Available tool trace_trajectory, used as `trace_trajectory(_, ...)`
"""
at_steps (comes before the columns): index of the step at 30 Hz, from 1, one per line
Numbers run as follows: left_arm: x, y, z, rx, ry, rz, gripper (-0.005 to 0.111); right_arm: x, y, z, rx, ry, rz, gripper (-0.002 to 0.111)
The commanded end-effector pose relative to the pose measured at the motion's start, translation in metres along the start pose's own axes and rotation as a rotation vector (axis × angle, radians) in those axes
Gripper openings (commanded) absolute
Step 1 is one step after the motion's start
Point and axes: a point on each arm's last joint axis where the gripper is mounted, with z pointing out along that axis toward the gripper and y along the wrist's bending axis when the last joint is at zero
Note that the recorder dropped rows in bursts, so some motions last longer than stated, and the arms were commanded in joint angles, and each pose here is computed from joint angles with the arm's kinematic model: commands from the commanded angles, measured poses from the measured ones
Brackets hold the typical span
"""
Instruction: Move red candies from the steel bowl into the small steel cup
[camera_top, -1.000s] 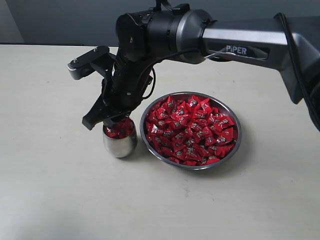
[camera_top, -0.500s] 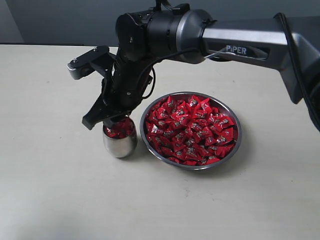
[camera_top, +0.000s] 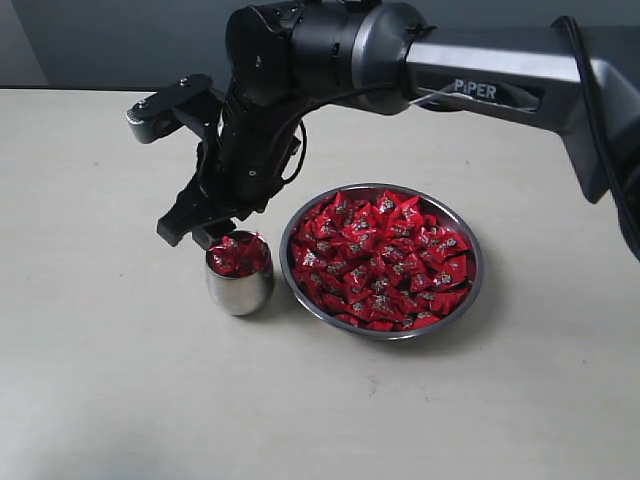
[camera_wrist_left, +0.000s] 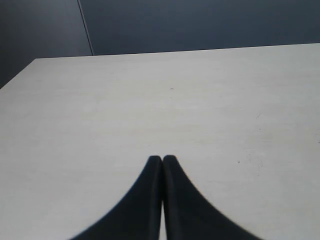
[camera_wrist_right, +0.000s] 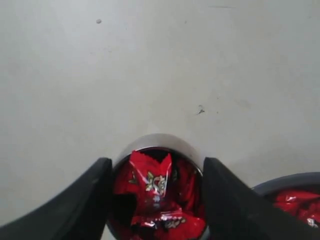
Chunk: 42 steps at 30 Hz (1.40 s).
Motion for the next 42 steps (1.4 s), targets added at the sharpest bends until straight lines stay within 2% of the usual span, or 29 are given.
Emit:
trace_trajectory(1,0.001,0.0,0.0,0.005,-0.008,0.002,0.0,-0.003,-0.003,-0.02,0.019,-0.029,0.03,0.053)
trace_trajectory(4,0.001,0.0,0.0,0.005,-0.008,0.002,0.0,-0.005,-0.006,-0.028,0.045,-0.05,0.028,0.049)
trace_trajectory(9,0.001,0.0,0.0,0.005,-0.008,0.002,0.0,-0.013,-0.01,-0.051,0.079,-0.167,0.048,0.026)
trace_trajectory(12,0.001,0.0,0.0,0.005,-0.008,0.002,0.0,-0.016,-0.012,-0.063,0.092,-0.21,0.05,0.017)
trace_trajectory(20,0.001,0.0,0.0,0.005,-0.008,0.002,0.0,-0.007,-0.029,-0.092,0.152,-0.343,0.123,0.016)
trace_trajectory(25,0.001,0.0,0.0,0.005,-0.008,0.002,0.0,0.014,-0.039,-0.108,0.197,-0.444,0.153,0.013)
trace_trajectory(30,0.001,0.0,0.0,0.005,-0.008,0.002,0.0,0.044,-0.052,-0.12,0.241,-0.481,0.197,-0.001)
trace_trajectory(37,0.001,0.0,0.0,0.005,-0.008,0.002,0.0,0.094,-0.071,-0.139,0.306,-0.512,0.293,-0.001)
trace_trajectory(42,0.001,0.0,0.0,0.005,-0.008,0.002,0.0,0.125,-0.073,-0.155,0.352,-0.579,0.338,-0.001)
